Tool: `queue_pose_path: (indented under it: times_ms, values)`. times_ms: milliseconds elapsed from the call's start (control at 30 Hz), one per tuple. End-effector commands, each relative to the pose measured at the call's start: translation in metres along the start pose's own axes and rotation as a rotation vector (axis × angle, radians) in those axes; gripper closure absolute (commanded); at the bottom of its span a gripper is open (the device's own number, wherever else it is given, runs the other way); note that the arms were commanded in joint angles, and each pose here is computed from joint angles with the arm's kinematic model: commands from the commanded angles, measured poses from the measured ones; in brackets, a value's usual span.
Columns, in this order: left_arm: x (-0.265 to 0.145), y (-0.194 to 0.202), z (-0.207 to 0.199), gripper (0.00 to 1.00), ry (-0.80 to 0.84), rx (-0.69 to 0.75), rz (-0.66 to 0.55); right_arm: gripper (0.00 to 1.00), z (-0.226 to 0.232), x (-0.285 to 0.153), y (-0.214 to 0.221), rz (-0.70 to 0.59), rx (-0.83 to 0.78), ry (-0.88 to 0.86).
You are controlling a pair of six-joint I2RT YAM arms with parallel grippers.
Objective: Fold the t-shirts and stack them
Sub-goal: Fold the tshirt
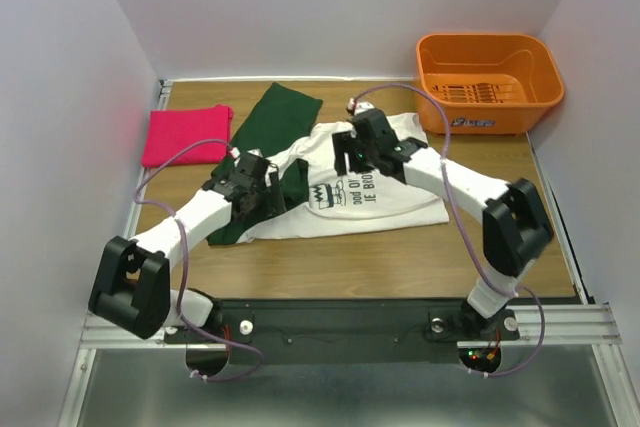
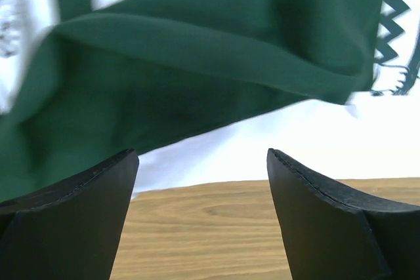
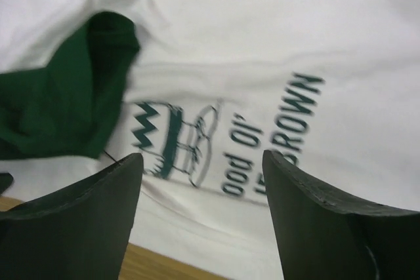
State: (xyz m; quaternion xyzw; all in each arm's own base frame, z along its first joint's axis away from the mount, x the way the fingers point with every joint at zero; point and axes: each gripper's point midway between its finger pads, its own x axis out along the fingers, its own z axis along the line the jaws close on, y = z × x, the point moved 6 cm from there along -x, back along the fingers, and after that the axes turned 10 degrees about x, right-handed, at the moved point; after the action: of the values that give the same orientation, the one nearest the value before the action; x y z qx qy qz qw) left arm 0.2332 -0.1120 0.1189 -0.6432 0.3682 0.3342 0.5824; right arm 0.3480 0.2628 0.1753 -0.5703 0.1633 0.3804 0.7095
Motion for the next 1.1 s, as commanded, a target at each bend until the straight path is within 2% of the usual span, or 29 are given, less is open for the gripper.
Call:
queue_pose_path:
  times_ms: [0, 133, 200, 367, 500, 633, 833, 1067]
  values:
    - [0.003, -0.017, -0.012, 0.11, -0.100, 0.067, -0.074, 0.18, -0.039, -0.034, 0.006, -0.074, -0.039, 0.153]
    - [-0.004, -0.030, -0.019, 0.12, -0.260, 0.144, -0.165, 0.09, -0.065, -0.071, 0.025, -0.112, -0.048, 0.215]
    - [-0.003, -0.029, -0.027, 0.12, -0.280, 0.200, -0.184, 0.05, -0.073, -0.083, 0.030, -0.134, -0.041, 0.239]
    - [0.002, -0.030, -0.043, 0.09, -0.370, 0.392, -0.228, 0.03, -0.093, -0.110, 0.045, -0.173, -0.031, 0.279]
    - [0.010, -0.031, -0.056, 0.09, -0.380, 0.479, -0.256, 0.03, -0.099, -0.127, 0.050, -0.209, -0.020, 0.273]
    - [0.018, -0.035, -0.053, 0.09, -0.470, 0.526, -0.258, 0.03, -0.101, -0.140, 0.051, -0.238, -0.010, 0.261]
    - [0.023, -0.043, -0.056, 0.10, -0.520, 0.576, -0.275, 0.03, -0.104, -0.143, 0.056, -0.233, -0.008, 0.272]
    - [0.028, -0.067, -0.055, 0.13, -0.529, 0.543, -0.299, 0.03, -0.106, -0.143, 0.057, -0.225, -0.011, 0.283]
